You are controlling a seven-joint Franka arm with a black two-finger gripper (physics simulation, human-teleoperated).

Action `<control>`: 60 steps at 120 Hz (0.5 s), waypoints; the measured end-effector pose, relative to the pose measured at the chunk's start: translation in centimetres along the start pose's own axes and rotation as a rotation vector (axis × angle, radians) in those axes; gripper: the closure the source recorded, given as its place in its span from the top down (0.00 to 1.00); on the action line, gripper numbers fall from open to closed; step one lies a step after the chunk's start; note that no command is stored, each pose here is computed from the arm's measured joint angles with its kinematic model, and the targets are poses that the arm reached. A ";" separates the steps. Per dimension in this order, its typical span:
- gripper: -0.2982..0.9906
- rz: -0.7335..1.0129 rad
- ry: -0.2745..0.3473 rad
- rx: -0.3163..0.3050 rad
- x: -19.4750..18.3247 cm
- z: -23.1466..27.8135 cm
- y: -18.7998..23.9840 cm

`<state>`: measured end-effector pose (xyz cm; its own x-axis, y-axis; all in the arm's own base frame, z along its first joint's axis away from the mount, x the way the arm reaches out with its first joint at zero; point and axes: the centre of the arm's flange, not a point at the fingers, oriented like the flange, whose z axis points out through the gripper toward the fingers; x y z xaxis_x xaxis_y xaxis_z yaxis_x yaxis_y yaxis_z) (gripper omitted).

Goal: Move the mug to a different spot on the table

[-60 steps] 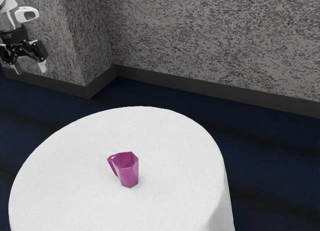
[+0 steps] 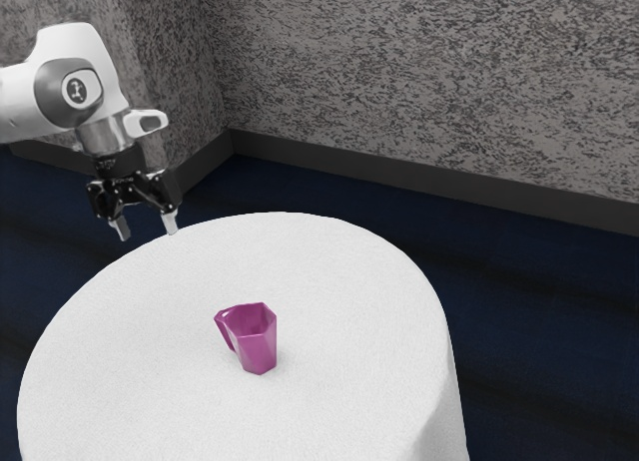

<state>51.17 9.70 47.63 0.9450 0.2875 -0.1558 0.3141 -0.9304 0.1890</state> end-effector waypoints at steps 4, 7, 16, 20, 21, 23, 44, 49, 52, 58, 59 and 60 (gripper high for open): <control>0.75 -0.045 -0.005 -0.020 0.4 1.0 -0.4; 0.75 -0.079 -0.011 -0.038 0.6 1.7 -0.5; 0.75 -0.195 -0.035 -0.101 0.8 3.9 -0.6; 0.75 -0.253 -0.048 -0.135 0.8 5.0 -0.5; 0.75 -0.268 -0.051 -0.143 0.9 5.3 -0.5; 0.75 -0.299 -0.060 -0.162 0.9 5.9 -0.5; 0.75 -0.621 -0.122 -0.337 0.5 10.4 0.0; 0.75 -0.697 -0.139 -0.374 0.4 11.5 0.0; 0.75 -0.743 -0.150 -0.393 0.2 12.2 0.0; 0.75 -0.829 -0.170 -0.427 0.1 13.3 0.1; 0.75 -0.843 -0.174 -0.433 0.1 13.5 0.1; 0.75 -0.857 -0.176 -0.438 0.1 13.7 0.1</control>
<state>50.06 6.55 34.40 0.3653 0.7553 -0.5441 0.9275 -0.2455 0.2819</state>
